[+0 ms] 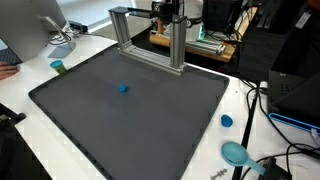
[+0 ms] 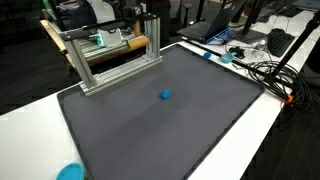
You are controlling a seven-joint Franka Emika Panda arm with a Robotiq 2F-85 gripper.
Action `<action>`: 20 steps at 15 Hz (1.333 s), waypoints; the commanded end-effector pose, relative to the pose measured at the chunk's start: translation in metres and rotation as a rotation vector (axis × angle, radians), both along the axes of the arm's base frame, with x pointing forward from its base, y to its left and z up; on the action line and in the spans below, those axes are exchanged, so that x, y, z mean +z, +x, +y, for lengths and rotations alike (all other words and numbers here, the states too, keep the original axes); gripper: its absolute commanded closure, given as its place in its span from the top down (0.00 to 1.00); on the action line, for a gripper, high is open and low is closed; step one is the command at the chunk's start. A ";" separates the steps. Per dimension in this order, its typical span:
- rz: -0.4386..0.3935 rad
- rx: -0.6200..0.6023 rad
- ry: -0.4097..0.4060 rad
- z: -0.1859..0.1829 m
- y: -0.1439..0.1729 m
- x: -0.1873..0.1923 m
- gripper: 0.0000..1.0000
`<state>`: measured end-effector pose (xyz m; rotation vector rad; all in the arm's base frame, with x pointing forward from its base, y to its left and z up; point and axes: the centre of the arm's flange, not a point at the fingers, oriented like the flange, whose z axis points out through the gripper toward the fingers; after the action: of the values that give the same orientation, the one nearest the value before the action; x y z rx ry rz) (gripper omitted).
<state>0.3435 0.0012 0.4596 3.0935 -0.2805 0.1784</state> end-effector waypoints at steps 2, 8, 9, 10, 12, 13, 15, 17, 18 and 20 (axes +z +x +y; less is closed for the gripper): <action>-0.018 0.054 0.031 -0.003 -0.005 -0.011 1.00; -0.034 0.094 0.028 0.004 -0.008 -0.008 1.00; -0.032 0.098 0.027 0.005 -0.009 -0.008 1.00; -0.028 0.101 0.015 0.006 -0.010 -0.008 1.00; -0.046 0.106 0.013 0.007 -0.009 -0.006 1.00; -0.051 0.106 0.012 0.007 -0.008 -0.007 1.00; -0.059 0.106 0.011 0.007 -0.004 -0.009 1.00; -0.063 0.102 0.017 0.007 0.001 -0.012 1.00; -0.061 0.101 0.011 0.007 0.002 -0.014 1.00; -0.050 0.094 -0.009 0.006 0.003 -0.018 1.00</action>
<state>0.3457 0.0071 0.4521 3.1106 -0.1409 0.2551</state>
